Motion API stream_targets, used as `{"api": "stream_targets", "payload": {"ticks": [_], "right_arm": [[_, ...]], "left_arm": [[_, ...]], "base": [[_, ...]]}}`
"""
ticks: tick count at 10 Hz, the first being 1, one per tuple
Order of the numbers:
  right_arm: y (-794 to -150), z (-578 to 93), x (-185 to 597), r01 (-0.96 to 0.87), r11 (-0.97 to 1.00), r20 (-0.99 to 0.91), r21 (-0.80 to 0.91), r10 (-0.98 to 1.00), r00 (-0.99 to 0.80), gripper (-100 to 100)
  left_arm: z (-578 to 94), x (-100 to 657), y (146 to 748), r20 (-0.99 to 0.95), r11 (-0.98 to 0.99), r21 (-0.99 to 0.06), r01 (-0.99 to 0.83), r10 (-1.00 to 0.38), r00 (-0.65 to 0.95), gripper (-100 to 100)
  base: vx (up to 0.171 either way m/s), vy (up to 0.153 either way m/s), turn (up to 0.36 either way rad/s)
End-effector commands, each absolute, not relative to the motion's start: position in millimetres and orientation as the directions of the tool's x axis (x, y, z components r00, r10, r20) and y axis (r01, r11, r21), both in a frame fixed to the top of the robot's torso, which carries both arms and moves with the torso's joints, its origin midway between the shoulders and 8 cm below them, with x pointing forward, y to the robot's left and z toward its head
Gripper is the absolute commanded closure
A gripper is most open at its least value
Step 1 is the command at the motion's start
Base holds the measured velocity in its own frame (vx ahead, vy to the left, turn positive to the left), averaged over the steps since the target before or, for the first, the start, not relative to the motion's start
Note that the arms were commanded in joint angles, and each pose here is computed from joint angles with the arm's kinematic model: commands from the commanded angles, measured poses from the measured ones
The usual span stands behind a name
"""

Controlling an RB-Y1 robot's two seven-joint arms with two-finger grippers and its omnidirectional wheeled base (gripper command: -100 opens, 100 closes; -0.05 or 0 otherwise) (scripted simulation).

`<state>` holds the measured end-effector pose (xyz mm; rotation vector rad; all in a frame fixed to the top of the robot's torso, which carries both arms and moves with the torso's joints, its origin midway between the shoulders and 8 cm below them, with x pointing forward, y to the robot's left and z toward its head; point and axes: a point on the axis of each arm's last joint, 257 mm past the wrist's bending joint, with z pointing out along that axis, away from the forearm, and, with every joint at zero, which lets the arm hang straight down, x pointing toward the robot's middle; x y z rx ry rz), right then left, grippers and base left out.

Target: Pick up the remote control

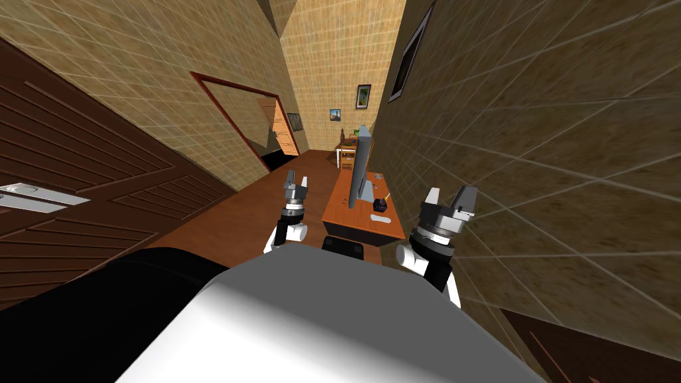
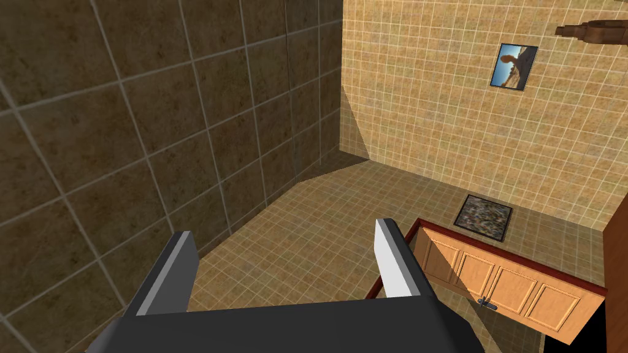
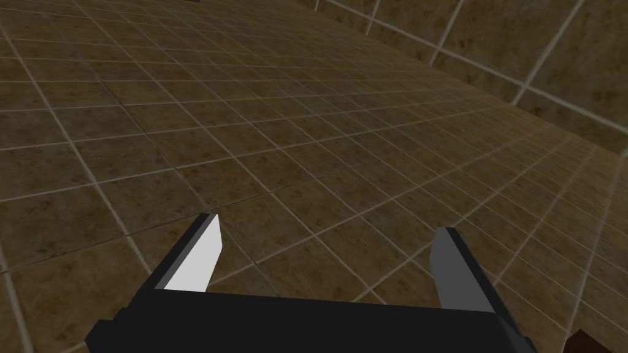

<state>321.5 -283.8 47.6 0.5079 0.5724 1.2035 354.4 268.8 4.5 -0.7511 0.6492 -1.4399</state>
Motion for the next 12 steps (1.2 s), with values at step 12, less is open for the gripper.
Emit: {"api": "stream_targets", "payload": {"ticks": [12], "right_arm": [[-238,-135,361,-0.431,0.463,-0.524,0.775,0.851,-0.029,-100]], "left_arm": [[5,354,269,0.051,-0.015,-0.782,0.623,-0.998,0.04,0]], "base": [[-0.049,0.009,0.138]]}}
